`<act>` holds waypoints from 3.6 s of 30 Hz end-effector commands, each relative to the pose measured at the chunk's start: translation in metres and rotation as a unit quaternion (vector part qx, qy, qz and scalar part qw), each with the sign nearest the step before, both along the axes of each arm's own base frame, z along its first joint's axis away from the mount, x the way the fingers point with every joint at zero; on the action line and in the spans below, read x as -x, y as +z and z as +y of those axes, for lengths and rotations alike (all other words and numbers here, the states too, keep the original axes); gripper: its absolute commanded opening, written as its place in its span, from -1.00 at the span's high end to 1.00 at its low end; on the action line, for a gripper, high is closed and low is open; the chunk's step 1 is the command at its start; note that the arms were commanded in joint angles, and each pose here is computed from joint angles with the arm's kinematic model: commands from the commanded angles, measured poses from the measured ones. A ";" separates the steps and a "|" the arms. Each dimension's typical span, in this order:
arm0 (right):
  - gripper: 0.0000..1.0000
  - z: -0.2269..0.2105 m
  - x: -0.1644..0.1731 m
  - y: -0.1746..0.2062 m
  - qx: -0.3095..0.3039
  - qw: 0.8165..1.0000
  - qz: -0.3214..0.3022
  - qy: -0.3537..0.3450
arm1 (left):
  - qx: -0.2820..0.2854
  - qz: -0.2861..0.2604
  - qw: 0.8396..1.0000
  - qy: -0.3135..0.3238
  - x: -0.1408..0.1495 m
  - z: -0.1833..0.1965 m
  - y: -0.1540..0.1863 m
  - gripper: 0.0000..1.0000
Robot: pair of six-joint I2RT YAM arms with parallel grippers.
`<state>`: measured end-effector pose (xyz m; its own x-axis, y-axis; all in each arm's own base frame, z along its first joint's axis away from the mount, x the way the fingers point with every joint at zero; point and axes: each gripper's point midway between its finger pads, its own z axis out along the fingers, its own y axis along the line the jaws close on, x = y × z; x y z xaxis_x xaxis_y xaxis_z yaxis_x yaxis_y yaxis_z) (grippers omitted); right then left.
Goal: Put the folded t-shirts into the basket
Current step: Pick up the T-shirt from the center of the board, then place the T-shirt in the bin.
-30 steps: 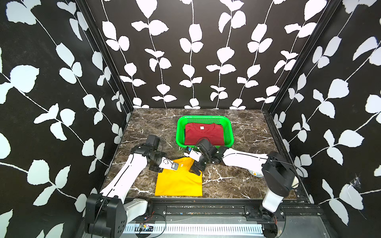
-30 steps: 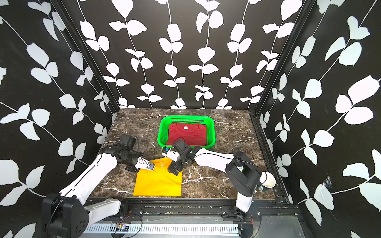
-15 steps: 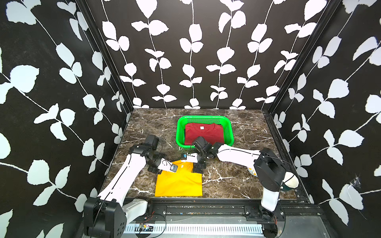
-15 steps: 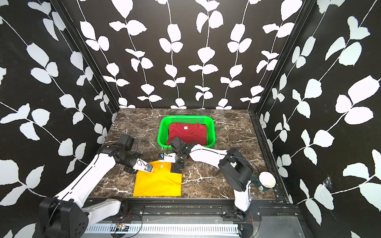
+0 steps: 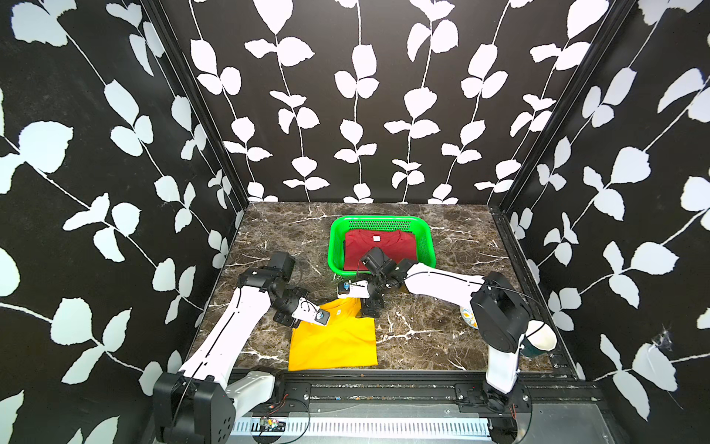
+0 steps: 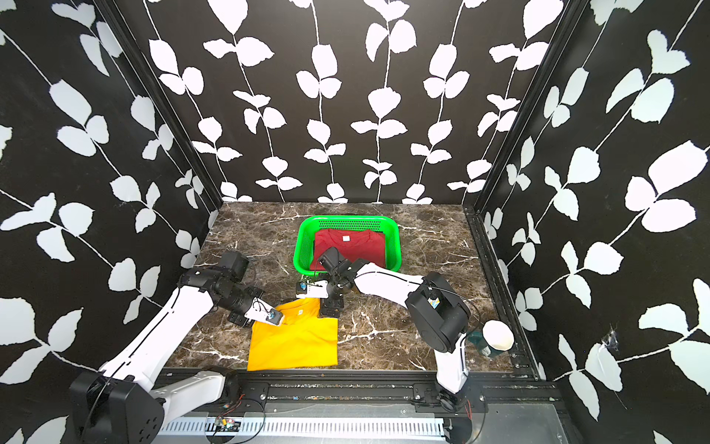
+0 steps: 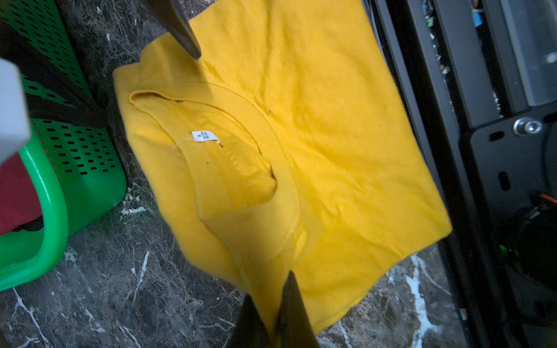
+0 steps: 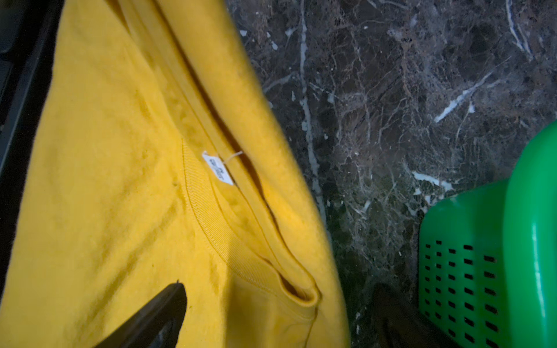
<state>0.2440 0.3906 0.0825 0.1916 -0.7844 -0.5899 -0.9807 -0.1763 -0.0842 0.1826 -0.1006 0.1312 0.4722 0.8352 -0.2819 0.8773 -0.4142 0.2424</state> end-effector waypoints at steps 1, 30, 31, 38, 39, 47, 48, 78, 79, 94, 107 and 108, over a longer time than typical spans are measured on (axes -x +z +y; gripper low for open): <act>-0.95 -0.005 0.000 -0.010 0.023 0.999 0.003 0.037 | 0.017 -0.001 1.000 -0.011 0.008 -0.005 0.015 1.00; 1.00 -0.065 0.047 0.015 0.015 0.996 0.083 0.021 | 0.072 -0.017 0.996 0.054 -0.017 -0.022 0.052 1.00; 1.00 -0.068 0.047 0.019 0.024 0.996 0.086 0.010 | 0.077 -0.016 0.995 0.058 -0.018 -0.023 0.056 1.00; 1.00 -0.098 0.058 0.064 0.088 0.990 0.107 -0.041 | 0.088 -0.007 0.994 0.066 -0.027 -0.039 0.064 1.00; 1.00 -0.104 0.057 0.070 0.096 0.989 0.101 -0.052 | 0.083 -0.010 0.994 0.069 -0.031 -0.041 0.064 1.00; 1.00 -0.150 0.020 0.138 0.114 0.978 -0.017 -0.174 | 0.155 -0.006 0.978 0.143 -0.067 -0.077 0.098 1.00; 1.00 -0.153 0.014 0.147 0.108 0.976 -0.033 -0.185 | 0.169 -0.009 0.974 0.151 -0.073 -0.082 0.104 1.00; 1.00 -0.189 -0.134 0.139 0.068 0.955 -0.103 -0.271 | 0.094 -0.018 0.980 0.174 -0.206 -0.111 0.091 1.00; 1.00 -0.189 -0.139 0.139 0.069 0.953 -0.105 -0.277 | 0.092 -0.016 0.980 0.177 -0.210 -0.111 0.090 1.00; 1.00 -0.197 -0.218 0.092 0.114 0.916 -0.153 -0.353 | 0.062 -0.060 0.963 0.255 -0.303 -0.116 0.026 1.00; 1.00 -0.204 -0.244 0.072 0.096 0.911 -0.140 -0.376 | 0.051 -0.047 0.951 0.303 -0.326 -0.116 -0.002 1.00; 1.00 -0.204 -0.246 0.074 0.090 0.910 -0.141 -0.379 | 0.056 -0.046 0.950 0.303 -0.326 -0.118 0.001 1.00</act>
